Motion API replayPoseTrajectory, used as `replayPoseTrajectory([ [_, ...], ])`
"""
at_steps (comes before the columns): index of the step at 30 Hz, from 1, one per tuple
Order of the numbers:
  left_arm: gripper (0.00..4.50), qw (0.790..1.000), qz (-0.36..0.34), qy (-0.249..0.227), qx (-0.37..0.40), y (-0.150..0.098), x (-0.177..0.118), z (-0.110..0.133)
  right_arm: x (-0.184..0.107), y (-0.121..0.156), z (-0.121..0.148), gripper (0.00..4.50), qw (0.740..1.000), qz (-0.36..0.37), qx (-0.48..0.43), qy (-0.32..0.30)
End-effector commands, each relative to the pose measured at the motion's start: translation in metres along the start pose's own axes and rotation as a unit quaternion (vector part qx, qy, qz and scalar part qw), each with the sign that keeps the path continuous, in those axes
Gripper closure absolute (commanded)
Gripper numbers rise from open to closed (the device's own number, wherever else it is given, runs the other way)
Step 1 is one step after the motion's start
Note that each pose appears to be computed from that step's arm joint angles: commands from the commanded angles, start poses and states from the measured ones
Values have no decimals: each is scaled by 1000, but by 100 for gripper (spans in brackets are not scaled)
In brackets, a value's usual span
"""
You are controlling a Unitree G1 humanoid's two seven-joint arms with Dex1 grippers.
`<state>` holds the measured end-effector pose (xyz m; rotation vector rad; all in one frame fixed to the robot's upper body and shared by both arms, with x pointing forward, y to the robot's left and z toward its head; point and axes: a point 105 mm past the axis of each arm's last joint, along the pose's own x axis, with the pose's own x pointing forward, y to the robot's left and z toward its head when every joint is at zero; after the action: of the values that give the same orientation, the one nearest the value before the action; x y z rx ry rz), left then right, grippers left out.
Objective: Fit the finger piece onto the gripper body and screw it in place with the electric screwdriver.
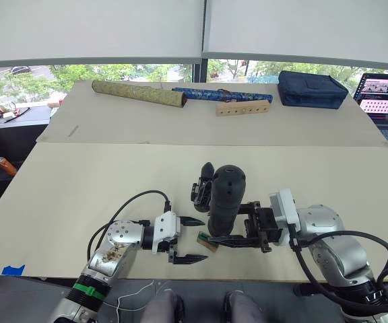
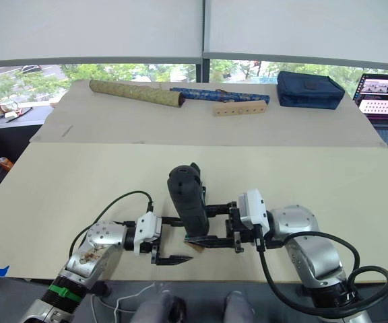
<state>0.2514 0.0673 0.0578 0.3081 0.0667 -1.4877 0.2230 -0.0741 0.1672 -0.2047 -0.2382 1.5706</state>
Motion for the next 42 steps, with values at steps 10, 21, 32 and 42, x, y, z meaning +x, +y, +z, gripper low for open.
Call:
replayPoseTrajectory([
  [10, 0, 999, 4, 20, -33, -3, -12, -14, 2, -2, 19, 260, 999, 8, -29, -32],
  [21, 0, 1000, 8, -11, -11, 0, -31, 5, 2, -2, 35, 260, 998, 12, -37, -49],
  [32, 0, 997, 18, -74, -4, 0, -64, 46, -6, -10, 65, 260, 997, -17, -45, -66],
  [42, 0, 989, 98, -112, 13, 28, -97, 80, -23, -32, 88, 260, 995, -56, -66, -57],
])
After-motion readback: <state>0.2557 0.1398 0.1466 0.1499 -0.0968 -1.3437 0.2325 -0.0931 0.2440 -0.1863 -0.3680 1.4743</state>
